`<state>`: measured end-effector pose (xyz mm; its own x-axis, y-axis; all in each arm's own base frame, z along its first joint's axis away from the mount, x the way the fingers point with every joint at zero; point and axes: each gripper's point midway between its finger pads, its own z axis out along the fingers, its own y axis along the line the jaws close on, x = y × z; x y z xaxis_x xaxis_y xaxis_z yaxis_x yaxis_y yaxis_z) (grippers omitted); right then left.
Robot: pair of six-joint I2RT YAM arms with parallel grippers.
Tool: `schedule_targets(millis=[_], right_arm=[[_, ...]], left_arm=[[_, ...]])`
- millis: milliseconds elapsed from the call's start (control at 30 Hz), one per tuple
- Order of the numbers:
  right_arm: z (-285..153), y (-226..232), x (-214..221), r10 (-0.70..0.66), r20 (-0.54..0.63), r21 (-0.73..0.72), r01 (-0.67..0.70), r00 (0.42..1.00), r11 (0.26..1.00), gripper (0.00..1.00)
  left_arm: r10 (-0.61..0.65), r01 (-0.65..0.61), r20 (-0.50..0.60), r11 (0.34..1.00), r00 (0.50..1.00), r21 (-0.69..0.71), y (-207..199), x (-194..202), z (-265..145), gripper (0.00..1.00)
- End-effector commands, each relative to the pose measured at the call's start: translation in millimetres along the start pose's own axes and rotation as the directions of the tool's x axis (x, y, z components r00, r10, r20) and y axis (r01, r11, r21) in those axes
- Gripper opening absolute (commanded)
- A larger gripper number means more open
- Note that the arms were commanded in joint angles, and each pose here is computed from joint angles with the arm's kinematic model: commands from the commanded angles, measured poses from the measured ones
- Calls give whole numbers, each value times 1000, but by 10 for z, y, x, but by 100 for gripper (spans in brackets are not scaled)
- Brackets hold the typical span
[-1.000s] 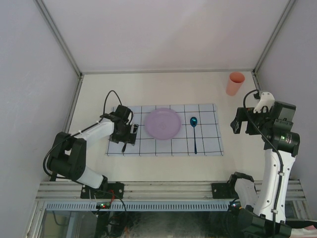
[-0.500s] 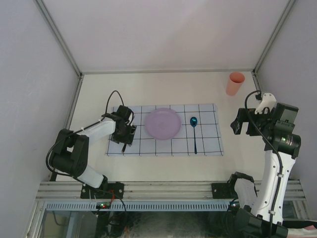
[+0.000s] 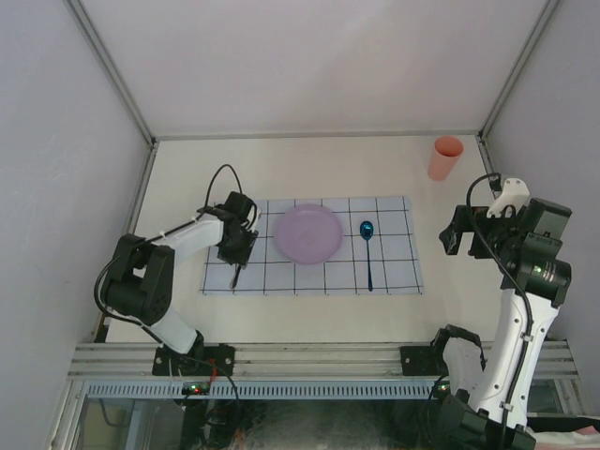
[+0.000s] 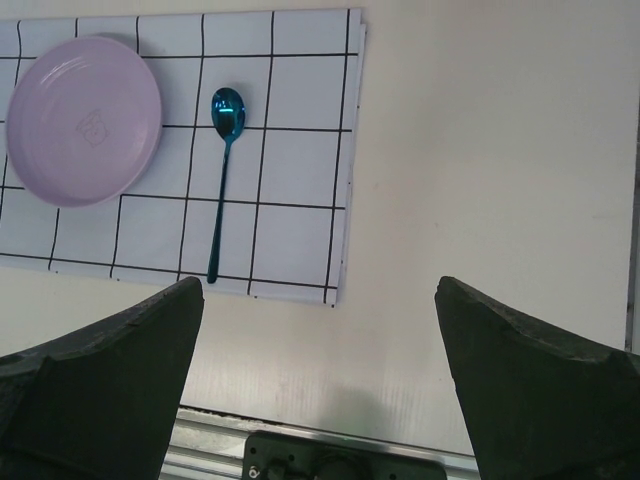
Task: Set the dinner table for one person
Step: Adjust the knife on the napkin.
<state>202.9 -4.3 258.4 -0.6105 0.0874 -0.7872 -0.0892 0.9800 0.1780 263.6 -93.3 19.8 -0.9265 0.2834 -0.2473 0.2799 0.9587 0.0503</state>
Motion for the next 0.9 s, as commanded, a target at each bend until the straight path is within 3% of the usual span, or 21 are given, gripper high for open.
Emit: schedule_targets(millis=[0,600,867], right_arm=[[-55,13,-134,-30,62,-4,30,998,1000,100],[-155,22,-246,-23,105,-7,24,994,1000,100],[-155,25,-238,-19,102,-9,20,995,1000,100]], left_arm=[[33,-33,14,999,999,16,-45,-122,-19,42],[56,-54,-45,998,997,44,-125,-57,116,27],[58,-56,-52,997,997,50,-153,-36,137,15]])
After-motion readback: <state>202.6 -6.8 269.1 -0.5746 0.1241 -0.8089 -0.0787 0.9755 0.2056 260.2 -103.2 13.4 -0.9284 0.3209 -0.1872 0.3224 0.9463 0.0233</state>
